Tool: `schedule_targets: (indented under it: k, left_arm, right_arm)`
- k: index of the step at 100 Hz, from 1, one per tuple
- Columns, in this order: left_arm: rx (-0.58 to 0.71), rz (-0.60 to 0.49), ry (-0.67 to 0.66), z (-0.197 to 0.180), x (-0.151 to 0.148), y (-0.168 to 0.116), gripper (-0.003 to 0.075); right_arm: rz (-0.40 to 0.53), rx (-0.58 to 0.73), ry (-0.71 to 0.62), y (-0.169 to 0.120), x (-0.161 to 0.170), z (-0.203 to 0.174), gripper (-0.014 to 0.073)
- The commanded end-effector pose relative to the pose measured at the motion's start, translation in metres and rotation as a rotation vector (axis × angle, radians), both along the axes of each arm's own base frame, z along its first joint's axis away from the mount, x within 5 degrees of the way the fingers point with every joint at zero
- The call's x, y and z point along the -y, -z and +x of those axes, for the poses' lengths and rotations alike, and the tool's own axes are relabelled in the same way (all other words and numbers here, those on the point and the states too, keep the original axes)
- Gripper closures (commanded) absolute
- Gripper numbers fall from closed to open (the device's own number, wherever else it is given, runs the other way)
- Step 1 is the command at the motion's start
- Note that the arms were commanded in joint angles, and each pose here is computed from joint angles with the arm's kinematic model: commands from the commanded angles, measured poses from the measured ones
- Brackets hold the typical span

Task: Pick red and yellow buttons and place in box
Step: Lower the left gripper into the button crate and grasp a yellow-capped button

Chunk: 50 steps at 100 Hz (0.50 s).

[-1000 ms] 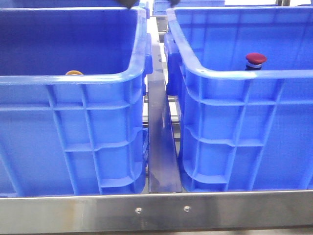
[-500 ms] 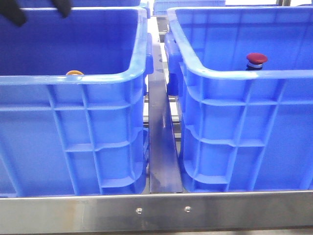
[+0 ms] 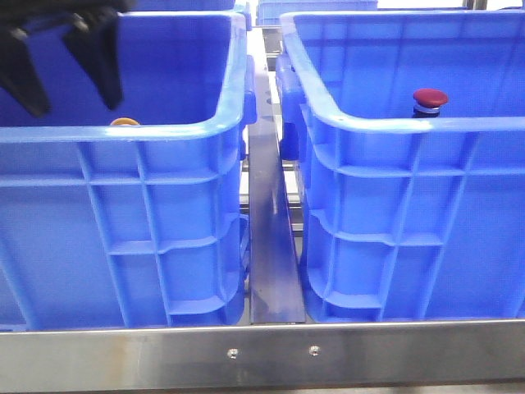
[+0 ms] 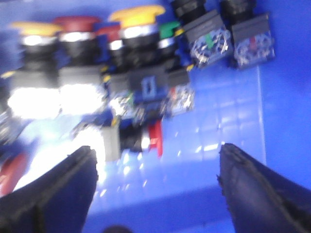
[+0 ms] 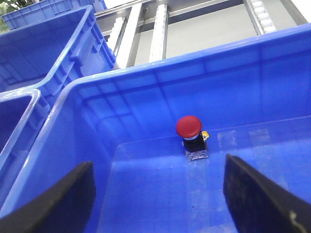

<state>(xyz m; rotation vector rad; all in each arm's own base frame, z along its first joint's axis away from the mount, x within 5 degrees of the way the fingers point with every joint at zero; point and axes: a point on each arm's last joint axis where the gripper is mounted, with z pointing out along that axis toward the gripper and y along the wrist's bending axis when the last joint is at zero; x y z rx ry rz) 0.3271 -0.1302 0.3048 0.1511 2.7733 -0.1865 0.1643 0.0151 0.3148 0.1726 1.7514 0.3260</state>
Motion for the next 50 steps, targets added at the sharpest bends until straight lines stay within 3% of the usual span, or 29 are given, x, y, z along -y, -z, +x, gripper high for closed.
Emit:
schedule_targets:
  k: [1,29,50]
  left_arm:
    - [0.059,-0.038,-0.002,0.008,0.003,-0.014,0.0228]
    - [-0.003,-0.003,-0.012,0.038,0.010,0.018,0.0228]
    - [0.001,-0.005,-0.012,0.044,0.012,0.025,0.0229]
  right_arm:
    - [-0.003,0.042,0.013,-0.011,0.001,-0.001,0.0027]
    - [-0.003,0.042,0.013,-0.011,0.001,-0.001,0.0027]
    - [-0.003,0.042,0.013,-0.011,0.001,-0.001,0.0027]
